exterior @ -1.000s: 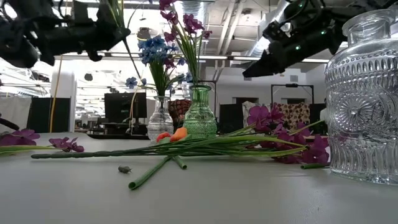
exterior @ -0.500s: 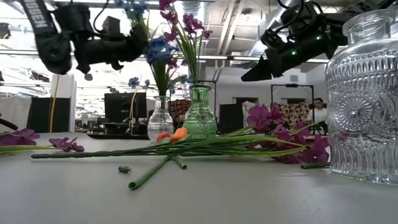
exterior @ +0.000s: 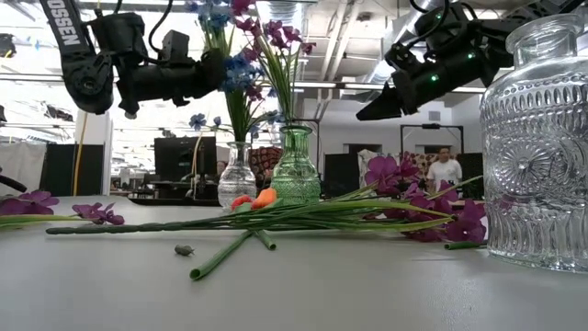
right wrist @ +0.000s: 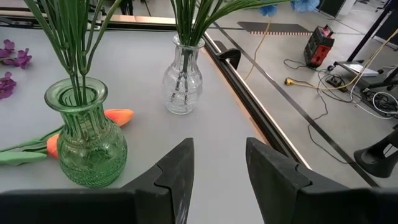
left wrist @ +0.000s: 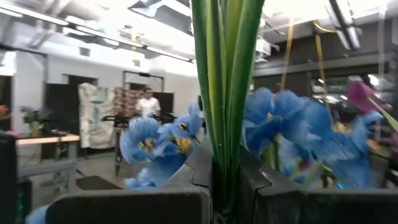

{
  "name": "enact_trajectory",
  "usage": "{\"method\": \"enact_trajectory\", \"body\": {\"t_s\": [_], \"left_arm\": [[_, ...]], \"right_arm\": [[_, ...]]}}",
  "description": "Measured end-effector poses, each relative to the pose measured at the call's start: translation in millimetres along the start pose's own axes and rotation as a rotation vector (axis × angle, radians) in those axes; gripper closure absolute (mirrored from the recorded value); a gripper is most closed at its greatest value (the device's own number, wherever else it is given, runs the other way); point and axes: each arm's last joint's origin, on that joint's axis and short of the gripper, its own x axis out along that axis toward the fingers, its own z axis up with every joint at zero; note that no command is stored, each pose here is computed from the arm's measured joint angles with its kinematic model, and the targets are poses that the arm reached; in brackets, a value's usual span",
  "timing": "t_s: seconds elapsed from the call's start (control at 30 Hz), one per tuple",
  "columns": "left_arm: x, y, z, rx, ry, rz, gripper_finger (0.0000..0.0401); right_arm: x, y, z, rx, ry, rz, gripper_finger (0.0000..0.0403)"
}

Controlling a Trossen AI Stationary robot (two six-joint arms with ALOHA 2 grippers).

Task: Sort flowers into vase by color
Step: Put the blue flowers into the top transparent vase

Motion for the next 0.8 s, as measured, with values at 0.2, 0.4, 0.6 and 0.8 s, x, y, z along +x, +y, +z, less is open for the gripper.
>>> {"method": "enact_trajectory", "body": {"t_s": [0.2,0.4,0.6,0.8], "left_arm": [[-0.4,-1.0,-7.3,0.032,0.073,-0.023,0.0389],[-0.7,-1.2,-9.9,0.035,0.099,-0.026,0.0376],[-1.2,-1.4,-13.4,0.043,0.137,-0.027,0.0373],[-3.3,-2.2,-23.7,0.067,0.244,-0.036,0.0372]], "right_arm": [[0.0,0.0,0.0,0.000,0.000,0.000,0.0230],[0.0,0.0,0.1,0.000,-0.001,-0.001,0.0230],[-0.1,-0.1,0.2,0.000,-0.001,-0.001,0.0230],[-0.1,-0.1,0.2,0.000,-0.001,-0.002,0.0230]]}}
